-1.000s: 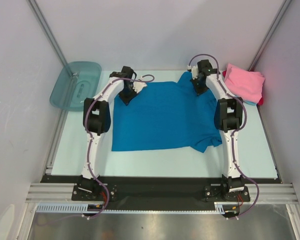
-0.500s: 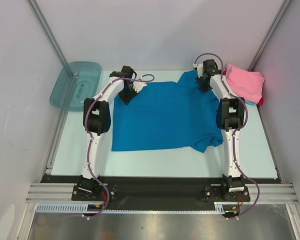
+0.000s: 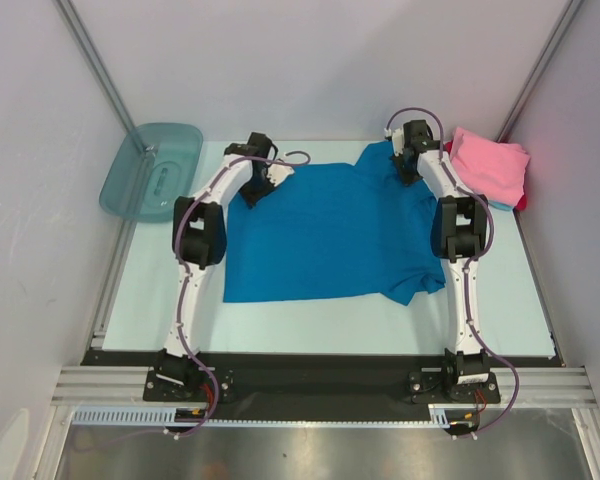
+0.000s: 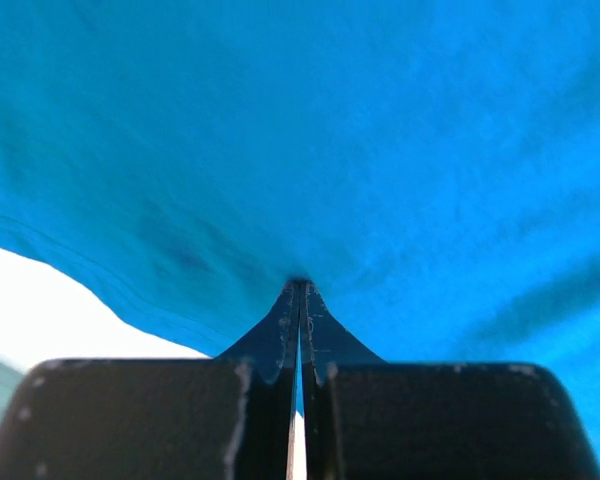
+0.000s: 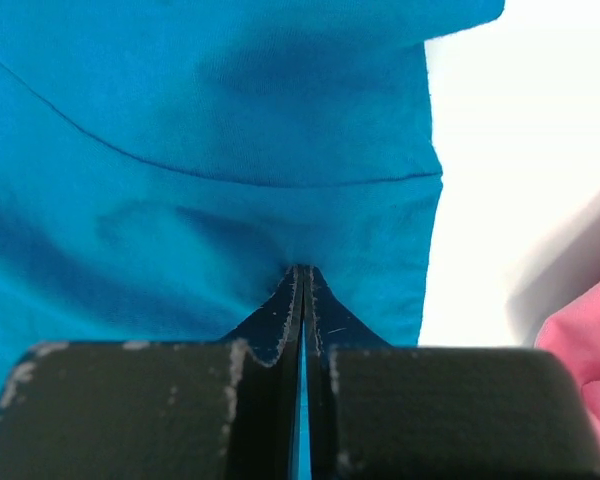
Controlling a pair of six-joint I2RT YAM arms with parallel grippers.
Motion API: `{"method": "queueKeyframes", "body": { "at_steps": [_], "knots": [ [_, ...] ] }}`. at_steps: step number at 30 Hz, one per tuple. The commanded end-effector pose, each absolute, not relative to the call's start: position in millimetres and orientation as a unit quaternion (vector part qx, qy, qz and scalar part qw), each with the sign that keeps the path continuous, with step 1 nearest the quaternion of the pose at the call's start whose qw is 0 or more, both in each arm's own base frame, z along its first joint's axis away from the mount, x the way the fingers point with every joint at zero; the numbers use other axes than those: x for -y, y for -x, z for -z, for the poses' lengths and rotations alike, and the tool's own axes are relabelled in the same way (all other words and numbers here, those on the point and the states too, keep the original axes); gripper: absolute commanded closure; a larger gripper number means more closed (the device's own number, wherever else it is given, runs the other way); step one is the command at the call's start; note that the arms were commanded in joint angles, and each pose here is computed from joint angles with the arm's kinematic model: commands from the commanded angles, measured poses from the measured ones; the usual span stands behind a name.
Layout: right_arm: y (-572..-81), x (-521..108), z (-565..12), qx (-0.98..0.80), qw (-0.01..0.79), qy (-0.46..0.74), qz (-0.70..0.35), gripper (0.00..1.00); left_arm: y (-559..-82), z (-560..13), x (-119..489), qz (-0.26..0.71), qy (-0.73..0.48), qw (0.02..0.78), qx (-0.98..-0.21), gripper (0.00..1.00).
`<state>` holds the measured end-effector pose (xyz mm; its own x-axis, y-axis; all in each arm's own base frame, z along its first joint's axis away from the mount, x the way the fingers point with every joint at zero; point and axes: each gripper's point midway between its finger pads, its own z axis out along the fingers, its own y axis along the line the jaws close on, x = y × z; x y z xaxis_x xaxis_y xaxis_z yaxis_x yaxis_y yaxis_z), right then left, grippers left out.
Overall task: Fold and stack the t-shirts
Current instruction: Move the tshirt to the center of the board
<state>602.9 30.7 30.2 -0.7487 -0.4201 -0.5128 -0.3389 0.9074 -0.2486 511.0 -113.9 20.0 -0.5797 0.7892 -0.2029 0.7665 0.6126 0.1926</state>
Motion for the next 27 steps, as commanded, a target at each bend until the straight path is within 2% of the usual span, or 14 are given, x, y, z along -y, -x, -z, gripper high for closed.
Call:
{"method": "queueKeyframes", "body": {
  "at_steps": [1, 8, 16, 27],
  "knots": [
    [-611, -30, -42, -0.926, 0.308, 0.205, 0.081, 1.0, -520, -14, 115, -0.067, -0.429, 0.135, -0.891, 1.0],
    [-610, -34, -50, -0.924, 0.312, 0.206, 0.08, 1.0, -529, -1, 108, -0.107, -0.419, 0.126, -0.893, 1.0],
    [-617, -30, -50, -0.917, 0.322, 0.21, 0.109, 1.0, -563, 2, 78, -0.225, -0.387, 0.152, -0.881, 1.0],
    [-652, -1, -52, -0.879, 0.36, 0.21, 0.232, 1.0, -584, 5, 73, -0.263, -0.398, 0.174, -0.862, 1.0]
  ]
}}
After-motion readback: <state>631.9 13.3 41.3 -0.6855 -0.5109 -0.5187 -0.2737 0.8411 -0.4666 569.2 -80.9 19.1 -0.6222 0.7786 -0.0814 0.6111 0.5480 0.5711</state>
